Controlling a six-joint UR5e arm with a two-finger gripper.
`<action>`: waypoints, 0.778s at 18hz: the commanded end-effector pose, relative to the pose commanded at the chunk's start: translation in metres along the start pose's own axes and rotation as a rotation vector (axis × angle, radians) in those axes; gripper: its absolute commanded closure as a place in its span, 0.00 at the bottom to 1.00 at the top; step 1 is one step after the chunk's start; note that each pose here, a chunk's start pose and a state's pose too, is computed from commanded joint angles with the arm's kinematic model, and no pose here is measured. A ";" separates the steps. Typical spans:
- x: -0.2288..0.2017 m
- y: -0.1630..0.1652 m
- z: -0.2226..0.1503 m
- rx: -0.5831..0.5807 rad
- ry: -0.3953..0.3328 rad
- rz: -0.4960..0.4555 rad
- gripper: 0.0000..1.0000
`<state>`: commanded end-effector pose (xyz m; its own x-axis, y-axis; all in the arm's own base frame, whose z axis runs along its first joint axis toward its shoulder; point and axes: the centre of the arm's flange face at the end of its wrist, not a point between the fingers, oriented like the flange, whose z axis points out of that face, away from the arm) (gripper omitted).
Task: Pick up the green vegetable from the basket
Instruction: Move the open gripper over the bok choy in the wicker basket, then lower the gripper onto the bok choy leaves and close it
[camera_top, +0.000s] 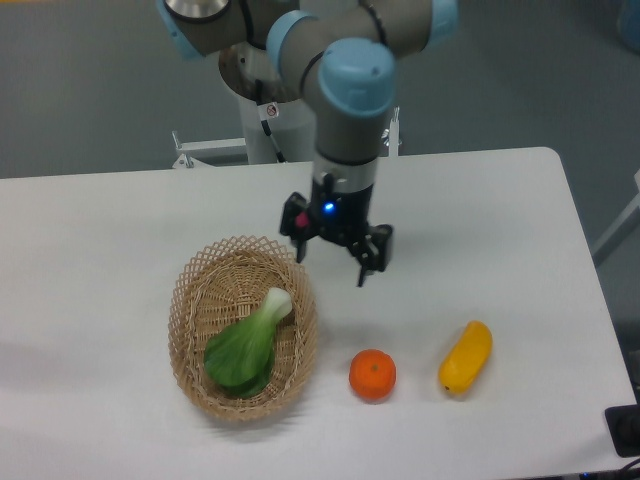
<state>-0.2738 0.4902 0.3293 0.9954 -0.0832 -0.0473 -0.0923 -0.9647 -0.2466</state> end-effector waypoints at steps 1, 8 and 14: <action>0.009 -0.004 0.009 -0.012 -0.010 0.021 0.00; 0.035 -0.022 0.061 -0.091 -0.007 0.063 0.00; 0.036 -0.023 0.094 -0.119 0.001 0.075 0.00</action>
<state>-0.2382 0.5329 0.2426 0.9858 -0.1565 -0.0606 -0.1631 -0.9786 -0.1256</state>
